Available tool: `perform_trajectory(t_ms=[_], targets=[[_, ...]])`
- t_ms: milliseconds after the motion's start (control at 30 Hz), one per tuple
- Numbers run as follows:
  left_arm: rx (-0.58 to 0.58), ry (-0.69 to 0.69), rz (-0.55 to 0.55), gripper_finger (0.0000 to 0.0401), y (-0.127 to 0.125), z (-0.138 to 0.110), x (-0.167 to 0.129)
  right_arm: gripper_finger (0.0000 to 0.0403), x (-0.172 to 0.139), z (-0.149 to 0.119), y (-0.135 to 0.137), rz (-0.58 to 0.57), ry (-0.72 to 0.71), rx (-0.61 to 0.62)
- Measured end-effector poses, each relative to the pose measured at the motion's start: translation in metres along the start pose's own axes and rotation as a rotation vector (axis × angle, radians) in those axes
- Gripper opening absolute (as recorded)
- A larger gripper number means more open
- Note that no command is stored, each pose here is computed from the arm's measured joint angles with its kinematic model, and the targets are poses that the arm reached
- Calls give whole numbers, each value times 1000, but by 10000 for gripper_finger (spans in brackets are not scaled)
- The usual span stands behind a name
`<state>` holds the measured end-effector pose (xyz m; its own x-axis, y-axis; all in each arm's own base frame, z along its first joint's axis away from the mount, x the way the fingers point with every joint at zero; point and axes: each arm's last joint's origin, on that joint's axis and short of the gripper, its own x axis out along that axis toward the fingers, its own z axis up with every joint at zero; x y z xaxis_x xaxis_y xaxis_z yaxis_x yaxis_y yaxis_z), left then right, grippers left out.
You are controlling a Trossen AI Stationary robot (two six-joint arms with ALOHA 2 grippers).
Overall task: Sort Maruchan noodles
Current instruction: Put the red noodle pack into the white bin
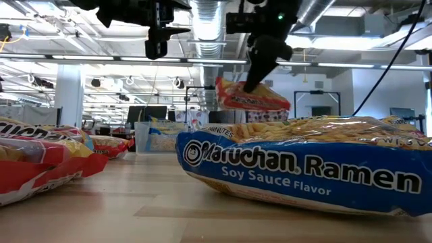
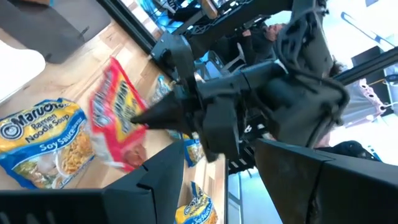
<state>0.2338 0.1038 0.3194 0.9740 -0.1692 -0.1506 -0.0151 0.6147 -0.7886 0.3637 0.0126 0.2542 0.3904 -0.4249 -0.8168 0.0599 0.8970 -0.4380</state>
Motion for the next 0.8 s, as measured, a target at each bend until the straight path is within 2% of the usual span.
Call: perform_trajectory(t_ms=[267, 467, 800], targets=[[73, -57, -5, 184, 1, 9, -7, 5, 17, 3, -54, -74, -9, 7], [108, -79, 16, 184, 5, 13, -12, 5, 35, 4, -95, -157, -67, 11], [142, -105, 41, 184, 9, 18, -16, 5, 47, 1, -156, -317, -172, 42]])
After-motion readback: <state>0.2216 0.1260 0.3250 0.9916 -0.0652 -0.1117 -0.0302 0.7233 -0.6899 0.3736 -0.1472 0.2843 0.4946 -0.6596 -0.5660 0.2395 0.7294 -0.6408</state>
